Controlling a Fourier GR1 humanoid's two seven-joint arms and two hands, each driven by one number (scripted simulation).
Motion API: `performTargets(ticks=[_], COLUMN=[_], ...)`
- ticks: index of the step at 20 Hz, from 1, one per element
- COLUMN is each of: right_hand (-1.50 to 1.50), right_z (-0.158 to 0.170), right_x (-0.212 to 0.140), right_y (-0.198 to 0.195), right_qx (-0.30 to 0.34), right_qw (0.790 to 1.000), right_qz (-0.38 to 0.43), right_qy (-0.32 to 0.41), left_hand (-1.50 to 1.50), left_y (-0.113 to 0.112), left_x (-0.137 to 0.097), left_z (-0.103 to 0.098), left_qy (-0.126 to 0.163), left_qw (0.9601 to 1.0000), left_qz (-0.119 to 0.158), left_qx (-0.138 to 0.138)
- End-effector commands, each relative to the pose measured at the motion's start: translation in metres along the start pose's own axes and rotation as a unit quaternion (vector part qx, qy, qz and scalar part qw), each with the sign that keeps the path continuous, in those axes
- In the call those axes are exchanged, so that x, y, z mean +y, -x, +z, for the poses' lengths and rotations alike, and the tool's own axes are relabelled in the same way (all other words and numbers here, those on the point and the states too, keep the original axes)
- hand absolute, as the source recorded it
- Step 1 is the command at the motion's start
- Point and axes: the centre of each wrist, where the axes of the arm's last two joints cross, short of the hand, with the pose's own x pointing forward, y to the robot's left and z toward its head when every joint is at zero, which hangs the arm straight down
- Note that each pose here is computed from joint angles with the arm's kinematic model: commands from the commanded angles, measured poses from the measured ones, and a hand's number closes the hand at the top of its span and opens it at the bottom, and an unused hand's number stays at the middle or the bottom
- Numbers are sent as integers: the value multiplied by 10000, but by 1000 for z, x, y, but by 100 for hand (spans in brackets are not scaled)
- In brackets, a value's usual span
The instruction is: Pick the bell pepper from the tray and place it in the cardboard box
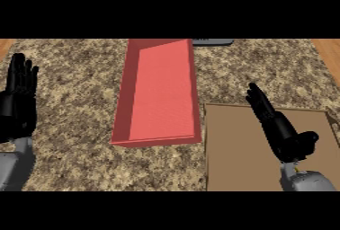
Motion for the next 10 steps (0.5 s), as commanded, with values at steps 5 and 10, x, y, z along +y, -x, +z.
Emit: performTargets(ticks=[5,10], right_hand=[-150,-150], right_z=[63,94], right_x=[-63,-125], right_y=[-8,-2], right_qx=[-277,280], right_qw=[9970,9105], right_qz=[557,4113], right_qy=[451,-319], left_hand=[0,0], left_y=[44,59], left_x=[73,76], left_z=[25,46], left_qy=[-188,91], left_qw=[9718,9585], left_qz=[-1920,-2109], left_qx=[1356,1914])
